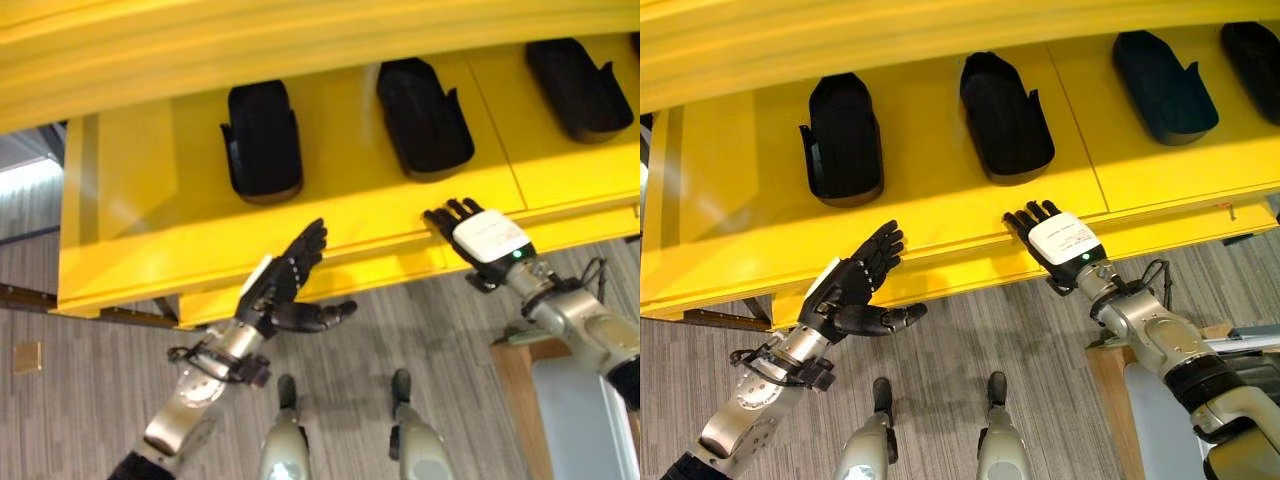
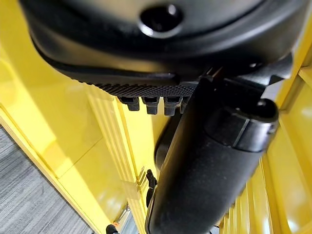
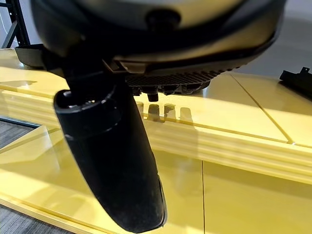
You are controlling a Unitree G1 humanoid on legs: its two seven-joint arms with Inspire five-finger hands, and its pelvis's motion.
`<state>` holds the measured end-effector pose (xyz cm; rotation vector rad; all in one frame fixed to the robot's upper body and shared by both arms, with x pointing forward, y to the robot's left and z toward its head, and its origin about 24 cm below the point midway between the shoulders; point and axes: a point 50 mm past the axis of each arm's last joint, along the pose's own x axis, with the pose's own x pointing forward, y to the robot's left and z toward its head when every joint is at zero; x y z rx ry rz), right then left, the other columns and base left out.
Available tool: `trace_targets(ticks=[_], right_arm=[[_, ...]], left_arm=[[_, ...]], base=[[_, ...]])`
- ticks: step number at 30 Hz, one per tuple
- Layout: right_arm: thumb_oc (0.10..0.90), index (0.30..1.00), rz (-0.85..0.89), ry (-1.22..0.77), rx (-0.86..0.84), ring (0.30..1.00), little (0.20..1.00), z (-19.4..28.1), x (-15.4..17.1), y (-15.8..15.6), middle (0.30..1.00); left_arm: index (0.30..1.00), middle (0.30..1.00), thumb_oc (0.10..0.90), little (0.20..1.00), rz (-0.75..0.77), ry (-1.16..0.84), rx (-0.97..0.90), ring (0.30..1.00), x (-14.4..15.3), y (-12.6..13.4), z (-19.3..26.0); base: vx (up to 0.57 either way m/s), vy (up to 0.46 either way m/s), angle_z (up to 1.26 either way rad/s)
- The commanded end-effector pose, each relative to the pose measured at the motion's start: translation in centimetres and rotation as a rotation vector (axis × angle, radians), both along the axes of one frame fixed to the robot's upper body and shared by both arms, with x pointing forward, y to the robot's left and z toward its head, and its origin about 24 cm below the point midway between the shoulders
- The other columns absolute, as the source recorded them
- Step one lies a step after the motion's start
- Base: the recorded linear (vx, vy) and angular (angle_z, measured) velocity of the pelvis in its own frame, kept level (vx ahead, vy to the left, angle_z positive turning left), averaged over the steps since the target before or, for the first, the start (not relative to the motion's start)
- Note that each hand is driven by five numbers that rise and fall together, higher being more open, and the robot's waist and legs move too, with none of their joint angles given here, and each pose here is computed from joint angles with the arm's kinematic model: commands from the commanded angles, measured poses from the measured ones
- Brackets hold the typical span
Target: Move parts from the plastic box to the shelf.
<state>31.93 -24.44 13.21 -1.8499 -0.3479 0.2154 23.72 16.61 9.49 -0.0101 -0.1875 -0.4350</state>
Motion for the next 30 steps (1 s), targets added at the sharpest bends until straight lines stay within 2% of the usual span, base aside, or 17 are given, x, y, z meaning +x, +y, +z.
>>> trace_targets(ticks=[1, 13, 30], right_arm=[[0.9, 1.0, 0.024, -0.217, 0.021, 1.0, 1.0, 6.1, 0.8, 0.0, 1.0], [0.9, 1.0, -0.007, -0.207, 0.099, 1.0, 1.0, 5.8, 0.7, -0.5, 1.0], [0.9, 1.0, -0.133, -0.161, 0.2, 1.0, 1.0, 4.6, 3.0, -1.4, 1.0]], left_arm=[[1.0, 1.0, 0.9, 1.0, -0.03, -0.179, -0.068, 1.0, 0.0, -0.6, 3.2], [1.0, 1.0, 0.9, 1.0, -0.017, -0.18, -0.08, 1.0, -0.1, -0.4, 3.2], [1.0, 1.0, 0.9, 1.0, -0.004, -0.172, -0.105, 1.0, -0.4, 0.0, 3.1]], base=[[0.0, 0.0, 0.0], [0.0, 0.0, 0.0], [0.0, 0.0, 0.01]])
